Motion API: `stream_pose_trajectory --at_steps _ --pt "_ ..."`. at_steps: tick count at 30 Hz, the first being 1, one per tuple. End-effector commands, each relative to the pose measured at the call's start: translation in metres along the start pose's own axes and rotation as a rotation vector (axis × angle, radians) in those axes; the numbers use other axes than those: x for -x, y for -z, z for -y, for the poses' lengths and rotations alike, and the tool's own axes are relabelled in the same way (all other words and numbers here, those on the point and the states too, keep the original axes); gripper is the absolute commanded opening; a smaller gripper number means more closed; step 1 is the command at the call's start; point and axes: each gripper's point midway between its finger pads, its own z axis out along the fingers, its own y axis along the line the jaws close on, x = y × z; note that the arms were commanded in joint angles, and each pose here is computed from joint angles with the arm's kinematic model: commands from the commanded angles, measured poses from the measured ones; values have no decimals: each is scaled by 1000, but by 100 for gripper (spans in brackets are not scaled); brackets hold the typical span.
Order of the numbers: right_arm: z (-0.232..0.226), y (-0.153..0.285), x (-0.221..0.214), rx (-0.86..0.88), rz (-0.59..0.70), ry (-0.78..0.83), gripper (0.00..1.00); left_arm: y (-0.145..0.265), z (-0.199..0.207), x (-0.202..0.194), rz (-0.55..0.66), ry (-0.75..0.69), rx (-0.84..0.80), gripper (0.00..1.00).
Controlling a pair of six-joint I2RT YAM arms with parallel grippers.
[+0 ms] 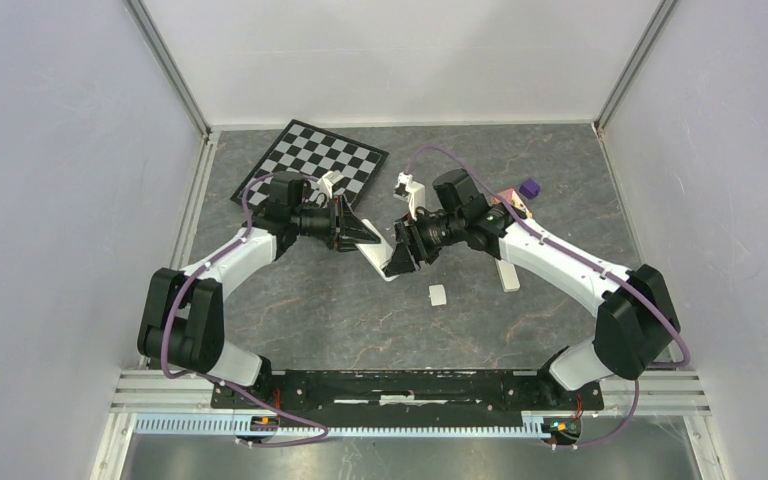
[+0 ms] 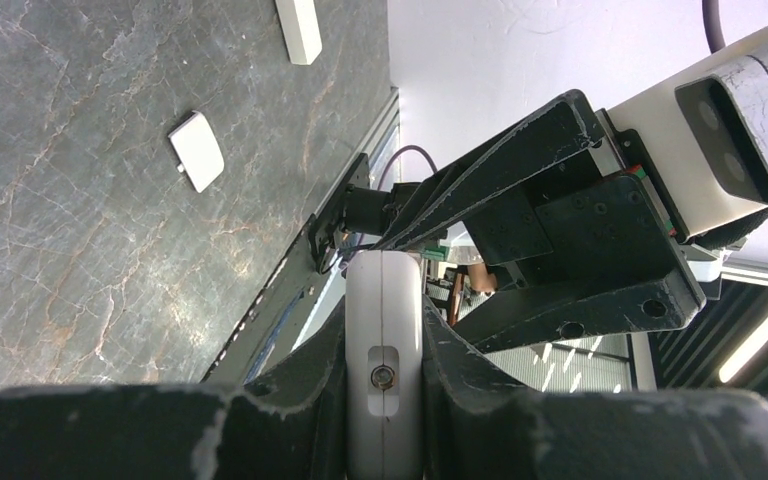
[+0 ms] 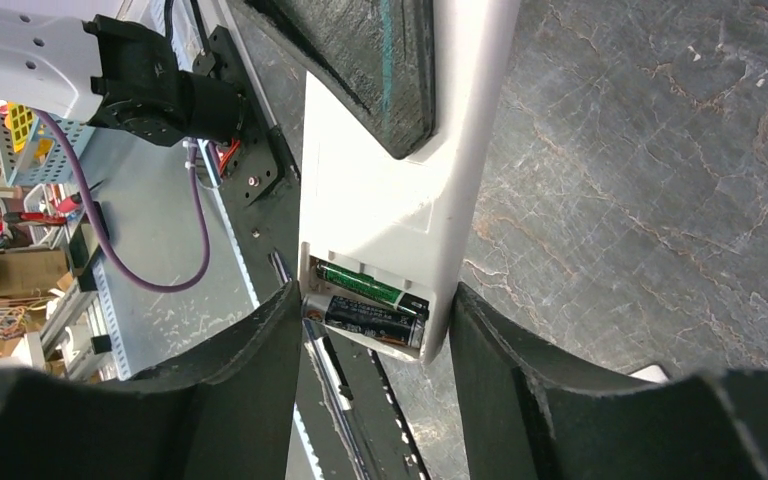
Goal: Load the batteries into the remote control
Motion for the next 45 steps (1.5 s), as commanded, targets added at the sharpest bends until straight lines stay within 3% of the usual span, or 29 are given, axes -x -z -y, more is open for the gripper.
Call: stream_pose_trajectory --at_steps 1,3,8,12,16,23,26,33,36,45 --pt "-6 -4 4 45 18 34 50 3 15 2 -8 -92 -37 2" --pt "-7 -4 4 49 21 35 53 3 15 2 -8 -94 -38 2" --pt "-15 0 10 71 52 49 83 3 12 -1 -17 -82 -29 2" --pt "-24 3 13 109 78 53 88 3 11 -1 -19 -85 -27 2" --pt "-23 4 10 123 83 37 85 3 10 -1 -20 -85 -25 2" --pt "-20 2 5 139 89 5 59 3 11 -1 -22 -91 -25 2" --pt "-18 1 4 140 90 -4 55 4 12 -2 -22 -96 -27 2" --pt "-16 -1 -3 153 83 -10 53 6 21 -4 -30 -91 -47 2" --pt "-16 -3 -10 176 78 -3 59 8 30 -4 -38 -69 -70 2" --pt "-16 -6 -27 251 73 66 60 15 68 -5 -47 -22 -230 2"
